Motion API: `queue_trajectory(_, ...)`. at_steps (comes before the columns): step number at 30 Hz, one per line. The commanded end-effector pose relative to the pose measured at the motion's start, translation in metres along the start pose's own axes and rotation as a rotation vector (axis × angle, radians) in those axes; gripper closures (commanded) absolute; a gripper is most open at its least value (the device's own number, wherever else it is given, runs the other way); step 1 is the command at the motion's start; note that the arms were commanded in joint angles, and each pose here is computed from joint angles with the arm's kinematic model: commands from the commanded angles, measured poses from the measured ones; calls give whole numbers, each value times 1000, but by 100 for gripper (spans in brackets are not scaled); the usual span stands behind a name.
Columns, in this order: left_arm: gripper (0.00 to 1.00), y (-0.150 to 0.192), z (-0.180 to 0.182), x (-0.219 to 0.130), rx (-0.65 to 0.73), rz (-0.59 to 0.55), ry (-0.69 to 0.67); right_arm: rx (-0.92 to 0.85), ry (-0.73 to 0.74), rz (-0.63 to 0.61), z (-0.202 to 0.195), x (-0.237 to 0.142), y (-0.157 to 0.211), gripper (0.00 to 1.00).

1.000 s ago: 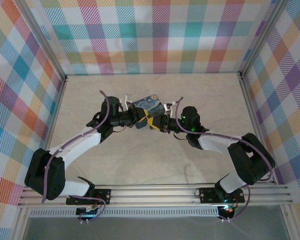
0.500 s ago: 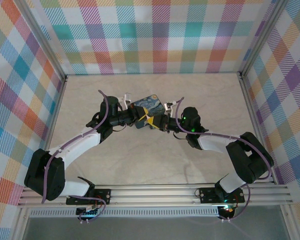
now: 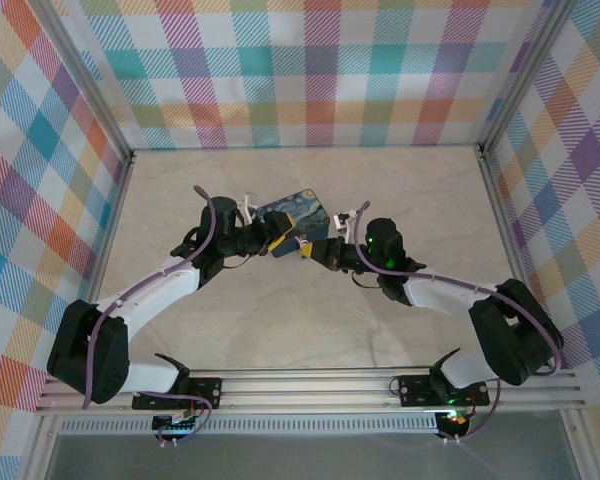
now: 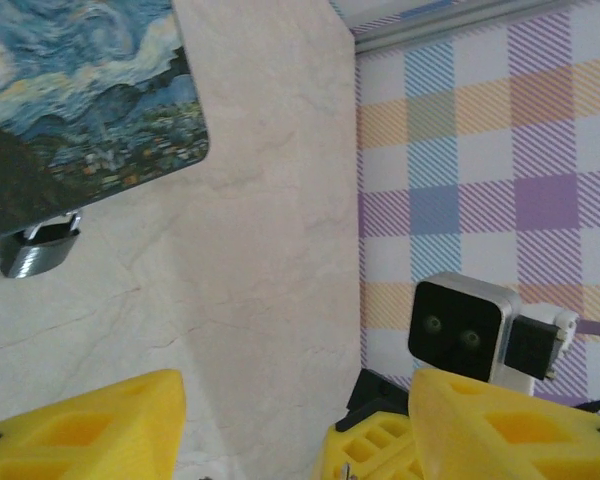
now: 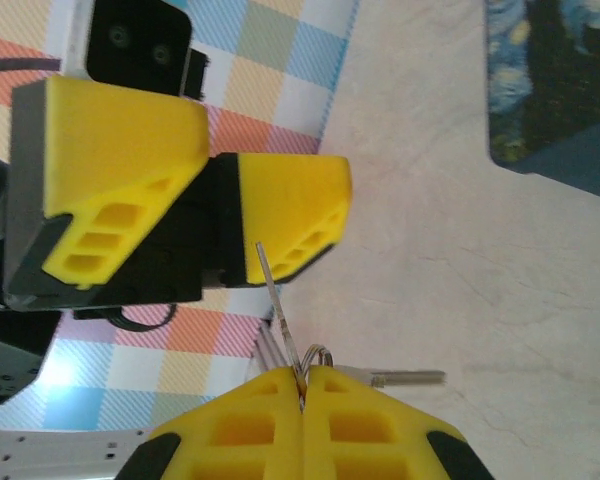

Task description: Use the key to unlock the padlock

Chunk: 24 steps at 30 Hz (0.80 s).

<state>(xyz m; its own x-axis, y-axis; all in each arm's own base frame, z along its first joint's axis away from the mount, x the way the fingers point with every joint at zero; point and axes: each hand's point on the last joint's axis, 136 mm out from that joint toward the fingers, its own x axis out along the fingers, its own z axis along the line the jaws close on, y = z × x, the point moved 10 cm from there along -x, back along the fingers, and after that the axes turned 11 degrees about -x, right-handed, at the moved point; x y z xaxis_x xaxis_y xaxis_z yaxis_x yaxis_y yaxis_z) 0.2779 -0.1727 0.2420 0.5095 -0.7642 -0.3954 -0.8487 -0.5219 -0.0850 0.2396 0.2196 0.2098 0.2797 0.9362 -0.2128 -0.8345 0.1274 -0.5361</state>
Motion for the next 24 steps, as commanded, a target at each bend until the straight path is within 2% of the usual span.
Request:
queue_trajectory(1, 37, -6, -1, -8, 7, -37, -79, -73, 102, 54, -2, -5, 4, 100)
queue_trajectory(3, 36, -6, 4, -8, -5, -38, -191, -79, 147, 69, -5, -11, 6, 100)
queue_trajectory(7, 34, 6, 9, -5, 44, -62, -511, -40, 201, 84, -23, -27, 10, 100)
queue_trajectory(9, 34, 16, 14, 8, 54, -55, -588, -27, 243, 100, -33, -35, 12, 100)
queue_trajectory(13, 35, 25, 34, 46, 14, -34, -669, 16, 322, 115, -46, -51, 10, 100)
queue_trajectory(19, 35, 35, 26, 95, 174, -77, -737, 45, 406, 73, -53, -74, 9, 100)
queue_trajectory(24, 35, 38, 26, 117, 207, -167, -771, 65, 388, 76, -59, -73, 5, 100)
